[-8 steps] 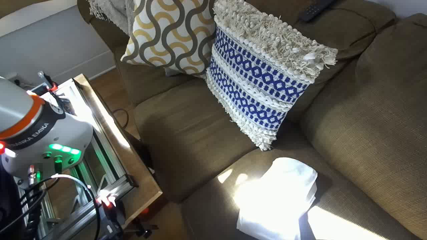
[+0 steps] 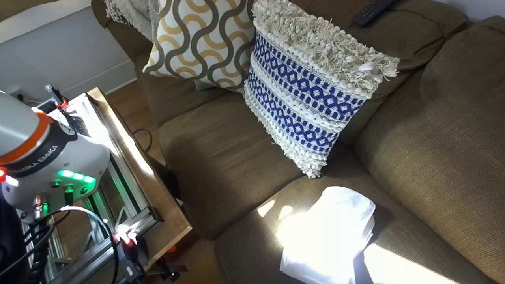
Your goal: Fold the white cloth in half, pick up the white cloth and put it on top of the far right throw pillow
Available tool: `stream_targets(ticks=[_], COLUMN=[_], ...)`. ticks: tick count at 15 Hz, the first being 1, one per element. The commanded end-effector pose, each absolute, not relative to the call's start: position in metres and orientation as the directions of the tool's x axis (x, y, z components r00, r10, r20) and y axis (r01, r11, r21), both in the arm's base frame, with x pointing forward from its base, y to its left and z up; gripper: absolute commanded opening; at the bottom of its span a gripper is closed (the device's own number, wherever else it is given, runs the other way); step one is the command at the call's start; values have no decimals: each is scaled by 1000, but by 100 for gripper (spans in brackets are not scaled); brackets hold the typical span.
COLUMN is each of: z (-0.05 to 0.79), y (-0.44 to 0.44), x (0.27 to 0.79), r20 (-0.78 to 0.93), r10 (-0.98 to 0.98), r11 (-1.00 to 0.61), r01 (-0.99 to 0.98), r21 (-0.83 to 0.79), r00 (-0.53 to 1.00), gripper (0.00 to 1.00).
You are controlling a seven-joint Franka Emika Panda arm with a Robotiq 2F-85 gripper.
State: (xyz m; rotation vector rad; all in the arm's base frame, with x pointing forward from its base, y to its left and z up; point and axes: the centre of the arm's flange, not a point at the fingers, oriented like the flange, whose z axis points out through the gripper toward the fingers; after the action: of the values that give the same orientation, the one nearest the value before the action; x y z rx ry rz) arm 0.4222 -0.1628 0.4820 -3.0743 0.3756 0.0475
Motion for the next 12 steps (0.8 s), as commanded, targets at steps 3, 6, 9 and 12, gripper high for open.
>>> stream_targets(ticks=[3,6,9,12], z=[417,361,292,221], y=[-228,-282,-328,-354], x=[430,414,399,396], r20=[-145,-279,-404,-453], r10=[-368,-469,-545,-625], r11=[-918,-863,-804,-755], r01=[-384,-502,-595,-640], r21=[-99,-58,2,144], r00=[918,838,734,635], gripper=[100,100,100,100])
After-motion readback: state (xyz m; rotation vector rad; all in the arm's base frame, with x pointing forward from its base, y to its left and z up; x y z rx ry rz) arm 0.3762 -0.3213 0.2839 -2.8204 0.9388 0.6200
